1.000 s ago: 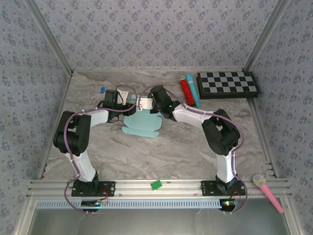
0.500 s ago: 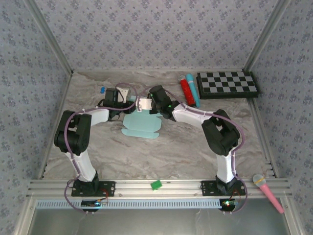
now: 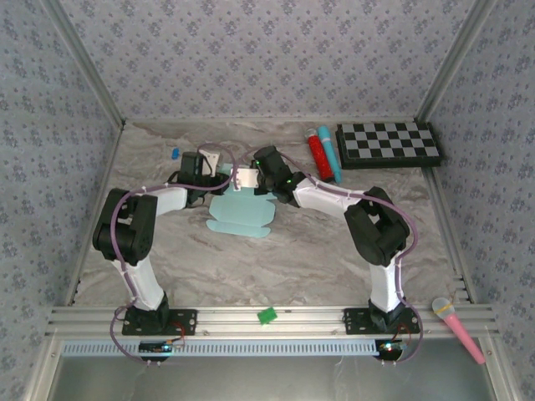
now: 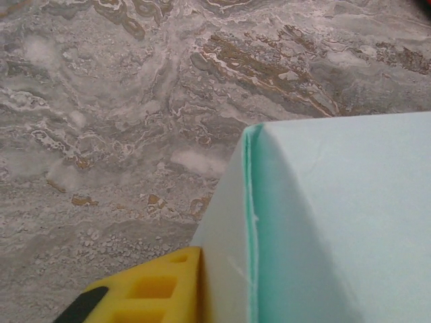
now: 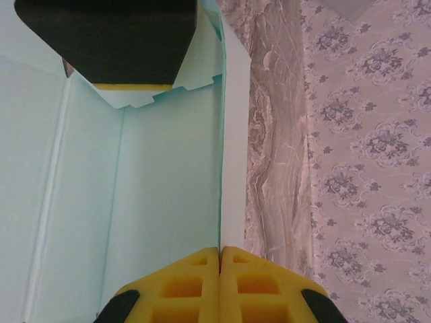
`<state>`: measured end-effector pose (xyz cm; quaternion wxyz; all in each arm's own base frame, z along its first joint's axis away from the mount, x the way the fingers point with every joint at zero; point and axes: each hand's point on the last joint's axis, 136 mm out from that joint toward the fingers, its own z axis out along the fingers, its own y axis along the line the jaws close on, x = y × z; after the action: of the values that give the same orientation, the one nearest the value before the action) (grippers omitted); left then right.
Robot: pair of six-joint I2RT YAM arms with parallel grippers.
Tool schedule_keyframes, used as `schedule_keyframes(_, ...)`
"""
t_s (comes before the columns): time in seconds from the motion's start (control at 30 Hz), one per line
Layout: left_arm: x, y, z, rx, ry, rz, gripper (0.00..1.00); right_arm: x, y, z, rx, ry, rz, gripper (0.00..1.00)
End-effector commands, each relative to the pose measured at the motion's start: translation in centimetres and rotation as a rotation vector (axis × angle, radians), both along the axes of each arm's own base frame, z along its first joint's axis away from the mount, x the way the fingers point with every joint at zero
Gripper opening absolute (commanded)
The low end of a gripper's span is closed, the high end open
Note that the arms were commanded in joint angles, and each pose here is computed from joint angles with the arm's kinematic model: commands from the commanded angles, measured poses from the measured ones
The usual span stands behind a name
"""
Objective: Fold the paper box
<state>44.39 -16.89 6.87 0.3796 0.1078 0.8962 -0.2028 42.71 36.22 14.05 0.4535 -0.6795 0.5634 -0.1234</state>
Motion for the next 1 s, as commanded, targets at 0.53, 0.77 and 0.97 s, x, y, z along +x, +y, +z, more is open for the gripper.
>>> schedule_keyframes(0.53,-1.5,1.6,1.0,0.197,-0.022,0.087,0.03,-2.2,-0.5,3.1,0.242,0.123,-0.143,0.47)
schedule_keyframes(0.77,-3.0,2.9,1.6,0.235,0.013,0.153,0.03,-3.5,-1.9,6.6,0.419,0.195,-0.237,0.56)
schedule_keyframes(0.97,-4.4,4.6,2.5,0.261,0.058,0.264,0.03,-3.3,-3.9,8.5,0.56,0.304,-0.427,0.58)
